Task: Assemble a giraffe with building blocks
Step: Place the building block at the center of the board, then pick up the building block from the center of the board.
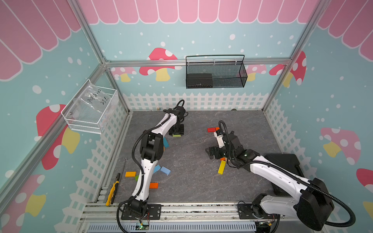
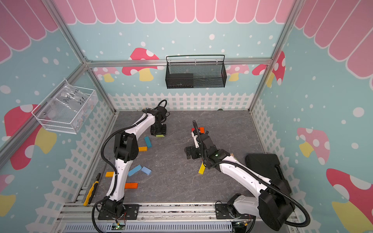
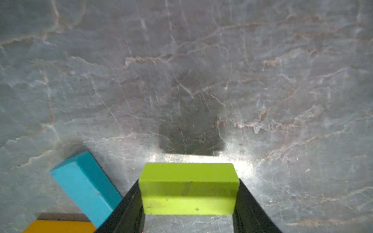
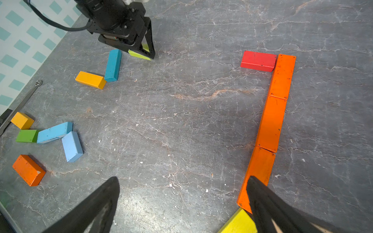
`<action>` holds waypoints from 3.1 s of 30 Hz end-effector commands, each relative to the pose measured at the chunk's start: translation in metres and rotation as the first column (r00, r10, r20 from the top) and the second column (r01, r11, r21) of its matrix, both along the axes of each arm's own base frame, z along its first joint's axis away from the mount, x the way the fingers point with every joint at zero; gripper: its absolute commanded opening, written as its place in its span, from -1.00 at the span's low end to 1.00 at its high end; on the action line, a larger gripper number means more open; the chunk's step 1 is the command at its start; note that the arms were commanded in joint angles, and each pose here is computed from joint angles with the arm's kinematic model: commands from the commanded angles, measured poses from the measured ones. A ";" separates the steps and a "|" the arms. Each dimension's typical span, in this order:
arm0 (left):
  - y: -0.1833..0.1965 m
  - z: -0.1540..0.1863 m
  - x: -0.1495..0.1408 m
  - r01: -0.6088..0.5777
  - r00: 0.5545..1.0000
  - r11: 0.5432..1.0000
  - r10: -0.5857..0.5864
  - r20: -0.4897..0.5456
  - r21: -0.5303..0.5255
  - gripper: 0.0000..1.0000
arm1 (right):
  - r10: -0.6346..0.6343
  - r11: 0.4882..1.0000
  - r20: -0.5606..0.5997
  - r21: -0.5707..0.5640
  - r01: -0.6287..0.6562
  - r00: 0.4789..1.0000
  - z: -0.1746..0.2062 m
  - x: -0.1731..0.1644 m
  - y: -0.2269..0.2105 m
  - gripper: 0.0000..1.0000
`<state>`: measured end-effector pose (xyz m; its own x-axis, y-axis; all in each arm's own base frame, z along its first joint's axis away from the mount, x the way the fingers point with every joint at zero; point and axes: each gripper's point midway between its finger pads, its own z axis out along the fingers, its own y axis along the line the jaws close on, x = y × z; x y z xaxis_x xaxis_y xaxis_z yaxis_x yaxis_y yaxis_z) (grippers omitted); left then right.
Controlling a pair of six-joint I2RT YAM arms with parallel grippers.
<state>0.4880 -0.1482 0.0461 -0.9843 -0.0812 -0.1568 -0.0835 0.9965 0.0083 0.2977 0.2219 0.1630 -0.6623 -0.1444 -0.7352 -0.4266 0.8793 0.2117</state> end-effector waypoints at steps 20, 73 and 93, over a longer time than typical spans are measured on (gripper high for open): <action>0.012 -0.030 0.011 0.013 0.998 1.000 -0.012 -0.064 0.015 0.20 | 0.021 1.000 -0.004 0.022 -0.021 1.000 0.005 0.008 0.016 0.99; 0.136 0.282 -0.240 -0.181 0.605 0.906 0.410 0.683 -0.383 0.76 | 0.238 0.933 -0.084 -0.258 -0.252 0.968 -0.064 0.078 0.249 0.47; 0.121 0.272 -0.253 -0.133 0.614 0.866 0.453 0.646 -0.481 0.73 | 0.261 0.945 -0.042 -0.193 -0.264 0.965 -0.112 0.112 0.307 0.20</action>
<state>0.2335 -0.0255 0.3176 -0.4790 -0.5328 -0.6976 -0.1942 0.8394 -0.5077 0.4096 0.5222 0.0589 -0.5934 -0.4580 -0.6619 -0.6442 0.7633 0.0494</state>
